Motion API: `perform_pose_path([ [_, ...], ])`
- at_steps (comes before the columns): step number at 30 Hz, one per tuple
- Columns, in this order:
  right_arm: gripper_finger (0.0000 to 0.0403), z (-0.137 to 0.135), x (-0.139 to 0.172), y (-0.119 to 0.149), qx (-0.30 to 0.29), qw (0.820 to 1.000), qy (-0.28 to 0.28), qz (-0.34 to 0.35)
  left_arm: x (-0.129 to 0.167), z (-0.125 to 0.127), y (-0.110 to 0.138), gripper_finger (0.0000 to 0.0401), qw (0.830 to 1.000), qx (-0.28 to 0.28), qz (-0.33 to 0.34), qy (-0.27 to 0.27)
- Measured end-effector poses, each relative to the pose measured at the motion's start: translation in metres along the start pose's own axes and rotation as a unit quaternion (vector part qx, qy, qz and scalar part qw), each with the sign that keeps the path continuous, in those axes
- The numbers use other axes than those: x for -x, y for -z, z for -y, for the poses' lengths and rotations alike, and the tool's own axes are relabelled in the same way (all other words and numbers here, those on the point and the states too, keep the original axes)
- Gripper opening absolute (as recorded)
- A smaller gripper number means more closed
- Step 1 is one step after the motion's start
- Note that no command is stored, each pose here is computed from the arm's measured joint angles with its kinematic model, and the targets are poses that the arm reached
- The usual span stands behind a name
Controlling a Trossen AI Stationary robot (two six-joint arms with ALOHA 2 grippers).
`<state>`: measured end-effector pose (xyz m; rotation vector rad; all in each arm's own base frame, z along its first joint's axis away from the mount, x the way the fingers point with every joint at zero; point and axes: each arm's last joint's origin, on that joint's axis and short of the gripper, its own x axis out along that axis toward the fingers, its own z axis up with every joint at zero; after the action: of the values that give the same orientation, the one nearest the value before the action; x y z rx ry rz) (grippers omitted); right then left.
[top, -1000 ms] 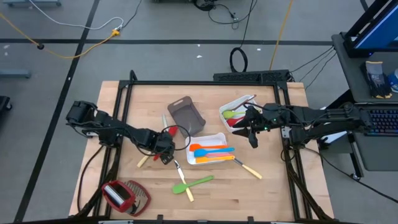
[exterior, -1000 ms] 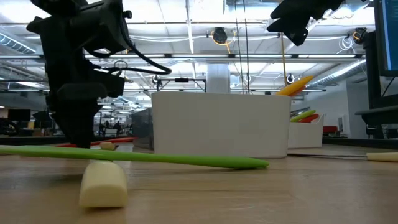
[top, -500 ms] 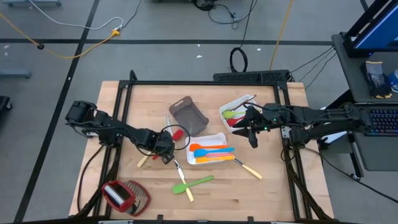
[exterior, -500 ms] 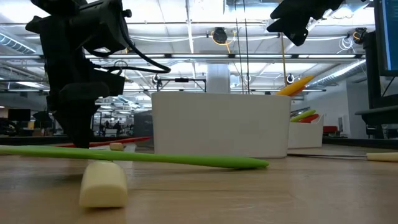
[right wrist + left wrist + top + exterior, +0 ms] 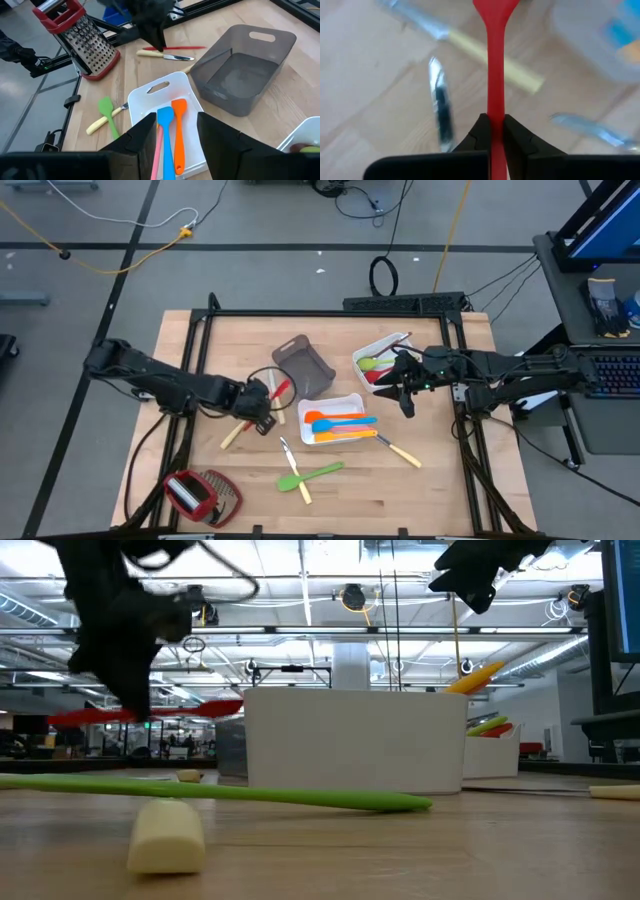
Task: Pick & Place Kitchen Items
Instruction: Put the red spatula into bottom white bin
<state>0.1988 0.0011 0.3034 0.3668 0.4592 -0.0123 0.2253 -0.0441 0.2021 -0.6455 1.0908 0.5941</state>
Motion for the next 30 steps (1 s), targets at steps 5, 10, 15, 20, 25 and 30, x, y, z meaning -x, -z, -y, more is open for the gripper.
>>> perform_pose_path([
  [5, 0.0134, 0.000, 0.000, 0.000, 0.001, 1.000, -0.001, 0.002, 0.037, 0.012, -0.018, 0.0008, 0.993, 0.010, 0.089, 0.073],
  [10, 0.0134, -0.001, -0.003, -0.003, 0.001, 1.000, -0.007, 0.015, 0.072, 0.027, -0.039, 0.0001, 0.955, -0.004, 0.234, 0.183],
  [15, 0.0134, -0.005, -0.012, -0.016, 0.006, 0.997, -0.031, 0.074, 0.095, 0.038, -0.058, 0.0001, 0.899, -0.023, 0.345, 0.267],
  [20, 0.0134, -0.010, -0.023, -0.030, 0.015, 0.987, -0.071, 0.146, 0.107, 0.043, -0.071, 0.0001, 0.855, -0.021, 0.416, 0.308],
  [25, 0.0136, -0.015, -0.037, -0.042, 0.029, 0.970, -0.121, 0.207, 0.113, 0.047, -0.081, 0.0000, 0.822, -0.006, 0.460, 0.336],
  [30, 0.0159, -0.016, -0.057, -0.043, 0.038, 0.962, -0.153, 0.221, 0.115, 0.051, -0.089, 0.0000, 0.792, 0.006, 0.493, 0.361],
])
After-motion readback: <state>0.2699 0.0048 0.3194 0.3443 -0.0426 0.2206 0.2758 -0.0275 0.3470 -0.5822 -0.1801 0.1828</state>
